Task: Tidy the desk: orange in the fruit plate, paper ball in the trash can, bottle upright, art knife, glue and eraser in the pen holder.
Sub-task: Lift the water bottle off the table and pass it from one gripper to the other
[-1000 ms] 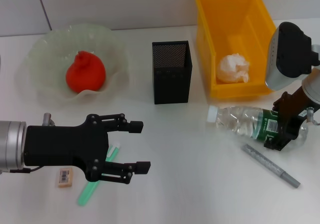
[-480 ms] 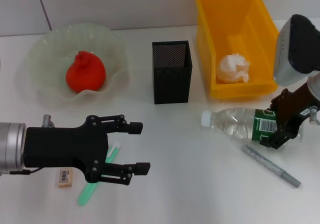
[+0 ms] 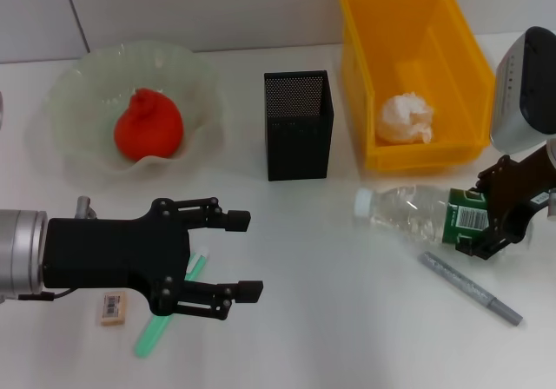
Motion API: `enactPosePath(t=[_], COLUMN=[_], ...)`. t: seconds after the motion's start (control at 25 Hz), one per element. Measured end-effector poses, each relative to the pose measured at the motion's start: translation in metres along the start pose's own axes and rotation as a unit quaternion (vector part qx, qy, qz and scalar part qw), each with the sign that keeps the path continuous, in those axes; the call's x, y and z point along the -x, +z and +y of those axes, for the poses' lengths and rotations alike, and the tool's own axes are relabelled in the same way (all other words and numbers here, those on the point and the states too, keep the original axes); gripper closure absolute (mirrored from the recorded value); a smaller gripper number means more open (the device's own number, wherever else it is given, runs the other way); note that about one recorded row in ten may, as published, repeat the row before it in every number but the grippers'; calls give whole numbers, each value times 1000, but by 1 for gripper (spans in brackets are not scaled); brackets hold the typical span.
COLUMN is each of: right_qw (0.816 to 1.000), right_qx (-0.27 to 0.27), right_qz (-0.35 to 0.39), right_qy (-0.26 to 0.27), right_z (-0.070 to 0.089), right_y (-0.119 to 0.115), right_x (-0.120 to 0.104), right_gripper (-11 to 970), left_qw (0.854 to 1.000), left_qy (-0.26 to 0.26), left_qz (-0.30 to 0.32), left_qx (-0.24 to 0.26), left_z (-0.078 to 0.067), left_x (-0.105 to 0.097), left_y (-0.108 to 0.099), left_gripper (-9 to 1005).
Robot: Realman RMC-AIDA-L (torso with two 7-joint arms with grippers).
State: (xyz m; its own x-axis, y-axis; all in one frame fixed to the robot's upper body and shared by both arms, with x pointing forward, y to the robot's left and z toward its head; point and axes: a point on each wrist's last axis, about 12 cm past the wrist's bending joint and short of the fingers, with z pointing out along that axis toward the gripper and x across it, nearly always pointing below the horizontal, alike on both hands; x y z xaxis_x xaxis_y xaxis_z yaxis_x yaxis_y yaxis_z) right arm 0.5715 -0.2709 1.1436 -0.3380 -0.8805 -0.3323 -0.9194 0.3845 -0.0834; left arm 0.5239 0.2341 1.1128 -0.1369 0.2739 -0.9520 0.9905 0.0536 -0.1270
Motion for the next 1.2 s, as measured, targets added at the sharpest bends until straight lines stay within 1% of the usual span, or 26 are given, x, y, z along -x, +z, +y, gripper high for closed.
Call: enactPosePath(t=[0.16, 0.4, 0.8, 1.0, 1.2], right_qw=[1000, 999, 996, 992, 985], right_qx=[-2, -12, -19, -19, -33], right_qz=[-12, -39, -91, -125, -167], right_qy=[-2, -16, -15, -22, -26], right_z=[3, 12, 22, 29, 34], right_y=[-3, -11, -20, -24, -29], right_x=[0, 2, -4, -6, -9], right_gripper=[197, 197, 197, 197, 197], left_qw=[1000, 1000, 1000, 1000, 1000], left_qy=[0, -1, 1, 0, -2], left_qz=[0, 0, -1, -3, -5], left_qx=[0, -1, 1, 5, 6], left_z=[0, 0, 0, 0, 0], left_x=[0, 0, 0, 0, -1], left_y=[0, 1, 0, -1, -1], left_gripper=[156, 156, 156, 156, 156])
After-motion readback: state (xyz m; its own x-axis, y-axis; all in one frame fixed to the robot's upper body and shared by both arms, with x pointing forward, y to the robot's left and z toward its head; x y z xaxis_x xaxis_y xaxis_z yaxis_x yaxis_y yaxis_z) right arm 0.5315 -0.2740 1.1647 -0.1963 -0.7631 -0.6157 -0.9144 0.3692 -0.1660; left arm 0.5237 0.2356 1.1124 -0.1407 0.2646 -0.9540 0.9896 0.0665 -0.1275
